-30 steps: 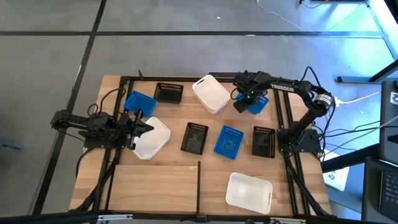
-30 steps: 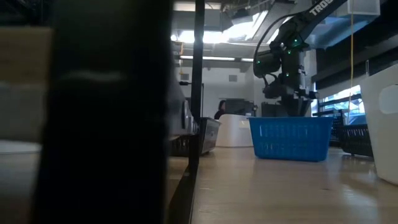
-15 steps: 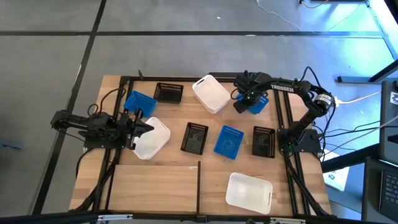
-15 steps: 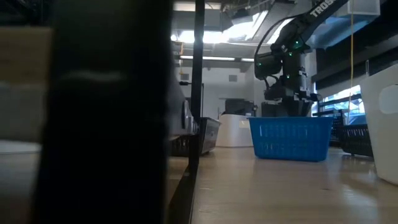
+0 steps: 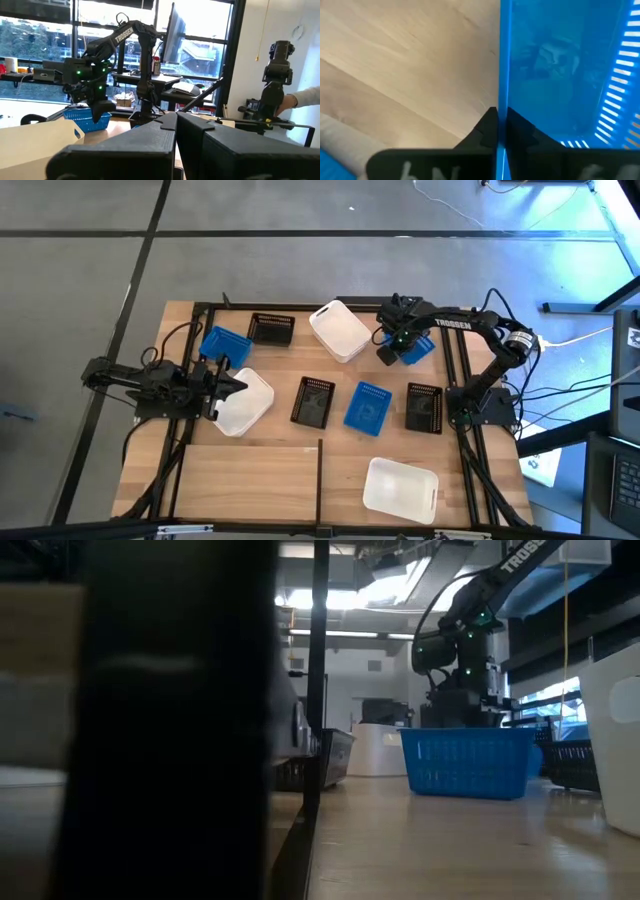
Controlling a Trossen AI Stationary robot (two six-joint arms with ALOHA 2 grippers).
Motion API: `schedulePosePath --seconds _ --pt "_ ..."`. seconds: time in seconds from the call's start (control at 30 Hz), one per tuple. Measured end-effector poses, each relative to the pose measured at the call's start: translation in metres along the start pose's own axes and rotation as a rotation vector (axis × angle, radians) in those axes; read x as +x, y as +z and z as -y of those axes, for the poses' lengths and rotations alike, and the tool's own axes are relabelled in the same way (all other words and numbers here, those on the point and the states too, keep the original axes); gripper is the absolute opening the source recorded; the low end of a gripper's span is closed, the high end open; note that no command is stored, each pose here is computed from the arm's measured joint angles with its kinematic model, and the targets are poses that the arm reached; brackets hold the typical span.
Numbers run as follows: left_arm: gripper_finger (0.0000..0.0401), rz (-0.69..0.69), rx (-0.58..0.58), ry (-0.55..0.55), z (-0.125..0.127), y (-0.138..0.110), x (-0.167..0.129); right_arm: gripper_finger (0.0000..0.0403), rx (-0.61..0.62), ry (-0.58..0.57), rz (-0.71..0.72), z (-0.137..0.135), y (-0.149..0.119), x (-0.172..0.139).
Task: Stack baskets on shelf by color
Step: Put the top right blue bin on the shelf
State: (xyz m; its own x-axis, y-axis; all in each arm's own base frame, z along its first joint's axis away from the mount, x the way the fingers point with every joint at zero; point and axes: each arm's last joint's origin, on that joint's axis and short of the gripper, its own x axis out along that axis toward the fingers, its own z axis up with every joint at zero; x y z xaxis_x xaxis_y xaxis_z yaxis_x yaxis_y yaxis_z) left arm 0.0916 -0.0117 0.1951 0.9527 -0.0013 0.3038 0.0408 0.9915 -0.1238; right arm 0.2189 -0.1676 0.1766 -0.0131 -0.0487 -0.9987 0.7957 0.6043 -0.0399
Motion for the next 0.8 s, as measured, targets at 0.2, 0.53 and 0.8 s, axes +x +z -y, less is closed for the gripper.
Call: schedulePosePath --seconds 0.2,0.53,0.8 --pt "0.0 0.048 -0.008 -0.004 0.0 0.005 0.0 0.0004 -0.063 -0.037 0.033 -0.011 0.004 -0.037" --pt "0.0 0.129 -0.046 0.103 -0.002 0.012 -0.001 0.0002 -0.192 -0.148 0.196 -0.043 0.006 -0.119" --pt "0.0 0.023 -0.048 0.232 -0.004 0.039 0.0 0.0001 -0.312 -0.244 0.341 -0.072 -0.01 -0.17"
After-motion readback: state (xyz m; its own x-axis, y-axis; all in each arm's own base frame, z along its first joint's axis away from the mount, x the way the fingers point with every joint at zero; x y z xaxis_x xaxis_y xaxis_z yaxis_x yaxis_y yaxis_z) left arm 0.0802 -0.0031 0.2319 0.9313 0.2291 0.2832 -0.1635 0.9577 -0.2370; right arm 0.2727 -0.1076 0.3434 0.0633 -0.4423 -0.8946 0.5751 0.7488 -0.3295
